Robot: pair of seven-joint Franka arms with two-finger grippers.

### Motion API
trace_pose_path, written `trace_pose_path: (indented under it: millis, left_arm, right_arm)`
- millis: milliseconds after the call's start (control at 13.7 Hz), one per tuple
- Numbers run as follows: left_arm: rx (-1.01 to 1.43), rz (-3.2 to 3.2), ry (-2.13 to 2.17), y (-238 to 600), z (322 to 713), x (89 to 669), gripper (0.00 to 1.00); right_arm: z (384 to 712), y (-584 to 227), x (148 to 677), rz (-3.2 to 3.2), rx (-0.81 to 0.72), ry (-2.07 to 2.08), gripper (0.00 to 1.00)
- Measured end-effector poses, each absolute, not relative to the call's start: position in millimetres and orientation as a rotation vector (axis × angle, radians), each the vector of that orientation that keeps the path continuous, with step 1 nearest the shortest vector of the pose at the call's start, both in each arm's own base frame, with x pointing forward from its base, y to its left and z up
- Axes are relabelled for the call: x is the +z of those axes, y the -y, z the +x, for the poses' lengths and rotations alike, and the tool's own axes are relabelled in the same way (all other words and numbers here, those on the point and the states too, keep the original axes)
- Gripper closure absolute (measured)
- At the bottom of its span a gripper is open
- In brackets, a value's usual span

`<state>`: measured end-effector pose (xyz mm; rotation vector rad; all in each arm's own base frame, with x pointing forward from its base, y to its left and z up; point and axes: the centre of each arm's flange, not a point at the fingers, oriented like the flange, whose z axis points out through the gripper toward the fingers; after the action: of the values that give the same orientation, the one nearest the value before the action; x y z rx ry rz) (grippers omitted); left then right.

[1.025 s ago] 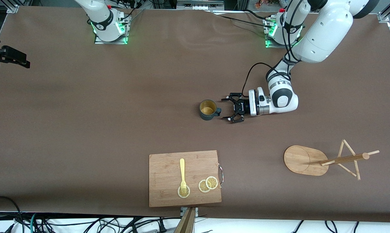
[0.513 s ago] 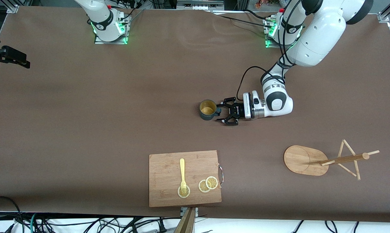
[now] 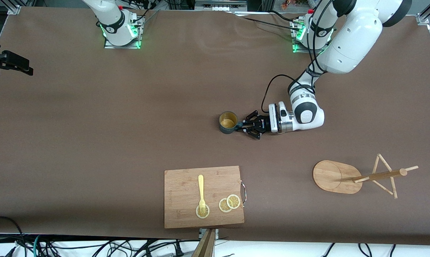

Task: Pass cup and hang on rack
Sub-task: 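Grasp the mug handle with the left gripper and lift it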

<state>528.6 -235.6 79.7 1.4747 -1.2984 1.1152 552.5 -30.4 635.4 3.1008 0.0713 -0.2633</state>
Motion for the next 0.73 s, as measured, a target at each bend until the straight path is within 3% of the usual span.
trace_pose_path:
  millis: [293, 732]
  left_arm:
    - [1.134, 1.489, 1.294, 199.1, 539.8, 79.2, 0.8]
    - [0.9, 1.43, 1.259, 33.4, 551.4, 104.9, 0.8]
  right_arm:
    - [552.6, 30.1, 635.3, 3.101, -0.263, -0.072, 0.0]
    - [552.7, 30.1, 635.1, 3.101, -0.264, -0.07, 0.0]
